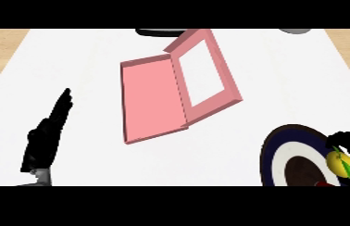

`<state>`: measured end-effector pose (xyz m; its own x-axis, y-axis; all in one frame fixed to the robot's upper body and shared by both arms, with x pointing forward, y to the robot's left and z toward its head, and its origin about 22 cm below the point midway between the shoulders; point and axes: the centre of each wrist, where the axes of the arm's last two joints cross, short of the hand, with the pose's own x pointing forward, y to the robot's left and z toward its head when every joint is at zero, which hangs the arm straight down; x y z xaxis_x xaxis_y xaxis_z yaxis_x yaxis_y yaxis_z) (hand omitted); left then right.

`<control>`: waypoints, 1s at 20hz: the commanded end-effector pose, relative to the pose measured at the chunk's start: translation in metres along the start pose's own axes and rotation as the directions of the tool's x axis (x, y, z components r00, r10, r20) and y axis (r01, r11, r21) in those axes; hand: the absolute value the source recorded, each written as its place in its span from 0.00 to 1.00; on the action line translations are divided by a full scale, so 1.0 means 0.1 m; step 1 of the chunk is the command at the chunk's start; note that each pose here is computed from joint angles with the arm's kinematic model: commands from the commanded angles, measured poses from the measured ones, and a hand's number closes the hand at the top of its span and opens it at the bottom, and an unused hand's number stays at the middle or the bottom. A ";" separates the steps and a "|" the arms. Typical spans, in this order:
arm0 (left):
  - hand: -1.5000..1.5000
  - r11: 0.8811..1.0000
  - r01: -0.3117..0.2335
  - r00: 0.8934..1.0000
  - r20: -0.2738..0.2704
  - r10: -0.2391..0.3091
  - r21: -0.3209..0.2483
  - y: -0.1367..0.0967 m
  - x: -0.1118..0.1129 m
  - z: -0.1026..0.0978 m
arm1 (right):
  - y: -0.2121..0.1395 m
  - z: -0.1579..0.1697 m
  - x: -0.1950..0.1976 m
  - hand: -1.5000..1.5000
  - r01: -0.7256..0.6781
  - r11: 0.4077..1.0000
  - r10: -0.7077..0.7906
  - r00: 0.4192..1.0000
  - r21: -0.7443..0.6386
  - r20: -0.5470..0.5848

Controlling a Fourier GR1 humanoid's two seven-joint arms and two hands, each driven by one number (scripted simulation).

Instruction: Pick the lemon from the plate and place it in the cardboard box

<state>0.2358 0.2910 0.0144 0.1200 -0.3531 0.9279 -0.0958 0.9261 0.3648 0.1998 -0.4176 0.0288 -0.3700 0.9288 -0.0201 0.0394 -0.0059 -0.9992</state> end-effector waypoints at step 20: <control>0.50 1.000 0.010 1.000 -0.009 -0.010 0.000 -0.05 -0.03 0.02 | -0.94 -0.60 2.12 1.00 0.318 0.859 -0.488 0.745 -0.400 -0.455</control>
<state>0.2351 0.2905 0.0107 0.1375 -0.3612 0.9223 -0.1095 0.9199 0.3766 0.1767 -0.2385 0.0821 0.2374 0.9126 0.3330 0.2037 0.2884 -0.9356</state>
